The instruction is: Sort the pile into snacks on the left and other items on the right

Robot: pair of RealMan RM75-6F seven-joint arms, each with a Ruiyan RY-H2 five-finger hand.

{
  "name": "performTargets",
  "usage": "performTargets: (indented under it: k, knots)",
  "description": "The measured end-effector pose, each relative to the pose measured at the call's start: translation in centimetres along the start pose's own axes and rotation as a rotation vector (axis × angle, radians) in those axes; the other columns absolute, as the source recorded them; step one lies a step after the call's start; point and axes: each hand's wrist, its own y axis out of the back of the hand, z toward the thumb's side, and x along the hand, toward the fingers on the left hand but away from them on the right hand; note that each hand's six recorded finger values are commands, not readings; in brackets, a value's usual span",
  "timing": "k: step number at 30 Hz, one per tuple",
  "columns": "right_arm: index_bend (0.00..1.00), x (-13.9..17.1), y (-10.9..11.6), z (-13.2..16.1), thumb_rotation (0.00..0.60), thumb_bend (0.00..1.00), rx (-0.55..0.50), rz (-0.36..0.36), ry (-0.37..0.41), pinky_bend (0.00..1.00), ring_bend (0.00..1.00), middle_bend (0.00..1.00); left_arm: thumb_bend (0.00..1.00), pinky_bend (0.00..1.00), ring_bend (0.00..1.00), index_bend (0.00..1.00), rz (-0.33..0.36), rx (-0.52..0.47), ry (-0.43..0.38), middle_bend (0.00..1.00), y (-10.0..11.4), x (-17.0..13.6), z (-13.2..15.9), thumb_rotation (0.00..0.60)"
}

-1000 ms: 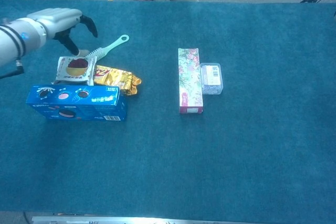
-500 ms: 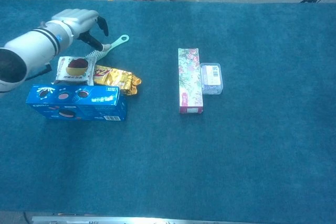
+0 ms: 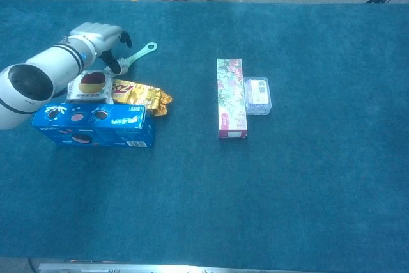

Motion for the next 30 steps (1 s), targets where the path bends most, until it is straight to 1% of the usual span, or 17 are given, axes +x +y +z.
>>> performTargets:
  k: [1,2,3,5,6,9,11,13,15,18,23,30]
  knots:
    - [0.48,0.0,0.0,0.0,0.6,0.01,0.0,0.0,0.0,0.47,0.35,0.42,0.31,0.17,0.06,0.21,-0.002,-0.006,-0.001,0.15,0.1,0.0,0.0,0.44]
    - [0.48,0.0,0.0,0.1,0.6,0.01,0.0,-0.001,0.0,0.47,0.35,0.42,0.31,0.17,0.06,0.22,-0.001,-0.014,-0.001,0.17,0.2,0.1,0.0,0.307]
    - [0.48,0.0,0.0,0.1,0.6,0.01,0.0,-0.001,0.0,0.47,0.35,0.42,0.31,0.17,0.07,0.24,-0.001,-0.025,-0.002,0.19,0.3,0.1,-0.1,0.189]
    - [0.48,0.0,0.0,0.1,0.6,0.01,0.0,0.001,-0.001,0.47,0.35,0.42,0.31,0.17,0.09,0.26,-0.006,-0.063,-0.006,0.25,0.6,0.1,-0.1,0.1]
    - [0.48,0.0,0.0,0.1,0.6,0.01,0.0,0.001,-0.002,0.47,0.35,0.42,0.31,0.17,0.11,0.27,-0.009,-0.076,-0.008,0.28,0.8,0.0,-0.1,0.077]
    - [0.48,0.0,0.0,0.1,0.6,0.01,-0.002,0.0,-0.001,0.47,0.35,0.42,0.31,0.17,0.13,0.28,-0.022,-0.083,-0.018,0.32,1.0,-0.1,-0.4,0.023]
    - [0.48,0.0,0.1,0.2,0.6,0.01,-0.002,-0.001,0.0,0.47,0.35,0.42,0.31,0.17,0.13,0.28,-0.035,-0.08,-0.023,0.33,0.9,-0.2,-0.4,0.001]
    - [0.48,0.0,0.0,0.2,0.6,0.01,-0.001,0.0,0.0,0.47,0.35,0.42,0.31,0.17,0.13,0.29,-0.048,-0.081,-0.03,0.35,0.9,-0.2,-0.5,0.0]
    - [0.48,0.1,0.0,0.2,0.6,0.01,0.0,0.003,-0.001,0.47,0.35,0.42,0.31,0.16,0.13,0.32,-0.058,-0.078,-0.039,0.36,0.9,-0.2,-0.6,0.0]
    - [0.48,0.1,0.1,0.2,0.6,0.01,0.0,0.002,-0.002,0.47,0.35,0.42,0.31,0.15,0.13,0.34,-0.069,-0.061,-0.053,0.35,1.2,-0.3,-1.0,0.0]
    - [0.48,0.1,0.0,0.2,0.6,0.01,0.001,0.006,-0.003,0.47,0.35,0.42,0.31,0.15,0.13,0.34,-0.059,-0.001,-0.068,0.32,1.7,-0.5,-2.1,0.0]
    - [0.48,0.1,0.0,0.3,0.6,0.01,0.002,0.007,0.0,0.47,0.35,0.42,0.29,0.15,0.13,0.34,-0.097,0.08,-0.064,0.3,0.3,-1.1,-3.7,0.0]
